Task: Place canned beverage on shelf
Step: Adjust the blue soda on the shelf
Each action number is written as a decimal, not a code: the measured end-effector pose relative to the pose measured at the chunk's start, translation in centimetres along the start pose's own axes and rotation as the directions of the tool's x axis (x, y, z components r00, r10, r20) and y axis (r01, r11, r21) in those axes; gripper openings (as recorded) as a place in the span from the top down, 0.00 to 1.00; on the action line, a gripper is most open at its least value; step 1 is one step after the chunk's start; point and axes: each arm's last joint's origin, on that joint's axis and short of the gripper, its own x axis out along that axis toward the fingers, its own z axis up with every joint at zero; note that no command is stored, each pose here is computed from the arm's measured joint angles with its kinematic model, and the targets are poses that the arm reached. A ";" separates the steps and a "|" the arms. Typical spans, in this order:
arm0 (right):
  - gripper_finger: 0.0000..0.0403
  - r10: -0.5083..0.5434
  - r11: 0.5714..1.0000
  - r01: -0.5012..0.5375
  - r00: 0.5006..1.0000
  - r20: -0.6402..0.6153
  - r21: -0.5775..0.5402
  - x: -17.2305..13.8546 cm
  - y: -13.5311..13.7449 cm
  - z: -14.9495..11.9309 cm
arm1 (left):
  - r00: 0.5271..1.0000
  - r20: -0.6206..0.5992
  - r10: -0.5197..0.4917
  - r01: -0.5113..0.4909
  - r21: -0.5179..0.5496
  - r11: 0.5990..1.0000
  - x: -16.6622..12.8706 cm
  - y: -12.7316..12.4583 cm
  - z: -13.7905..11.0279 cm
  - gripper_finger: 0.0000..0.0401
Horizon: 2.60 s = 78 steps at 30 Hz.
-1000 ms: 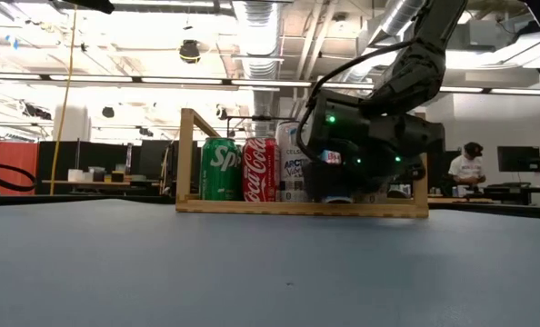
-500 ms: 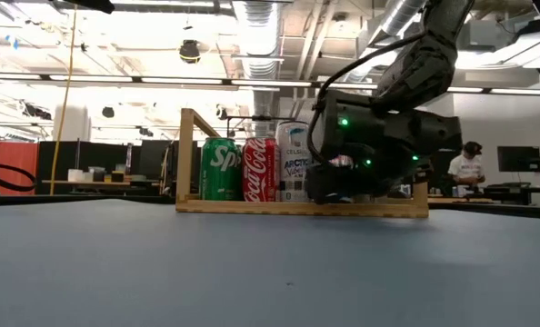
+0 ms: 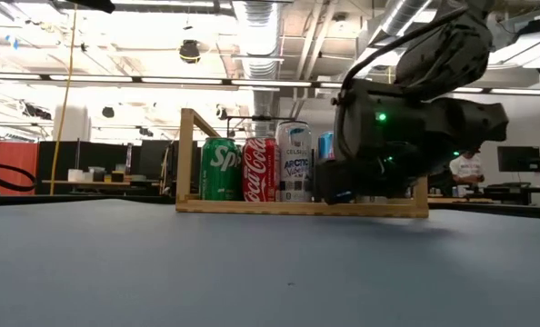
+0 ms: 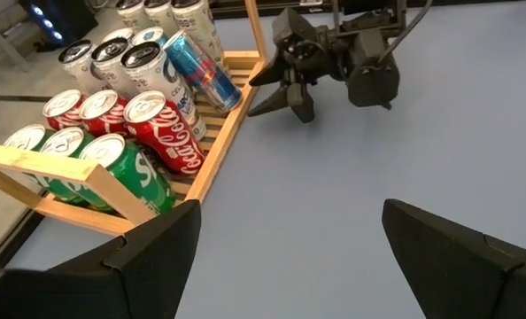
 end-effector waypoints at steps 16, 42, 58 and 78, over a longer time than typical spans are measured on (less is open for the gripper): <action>1.00 -0.090 0.996 0.090 0.995 -0.053 -0.002 3.1 -0.7 0.7 | 1.000 0.005 0.012 -0.012 0.025 1.000 0.0 0.1 0.0 0.15; 1.00 -0.016 0.997 0.014 0.999 -0.030 -0.073 1.1 0.9 1.9 | 1.000 -0.005 -0.004 0.004 0.038 0.999 0.0 0.0 0.0 0.15; 1.00 -0.103 0.960 0.089 0.994 -0.041 -0.265 0.9 1.2 5.4 | 1.000 -0.002 -0.005 0.005 0.023 1.000 0.0 0.0 0.0 0.15; 1.00 -0.112 0.960 0.091 0.992 -0.066 -0.266 2.3 0.9 4.6 | 1.000 0.004 0.006 -0.006 0.030 1.000 0.0 0.0 0.0 0.15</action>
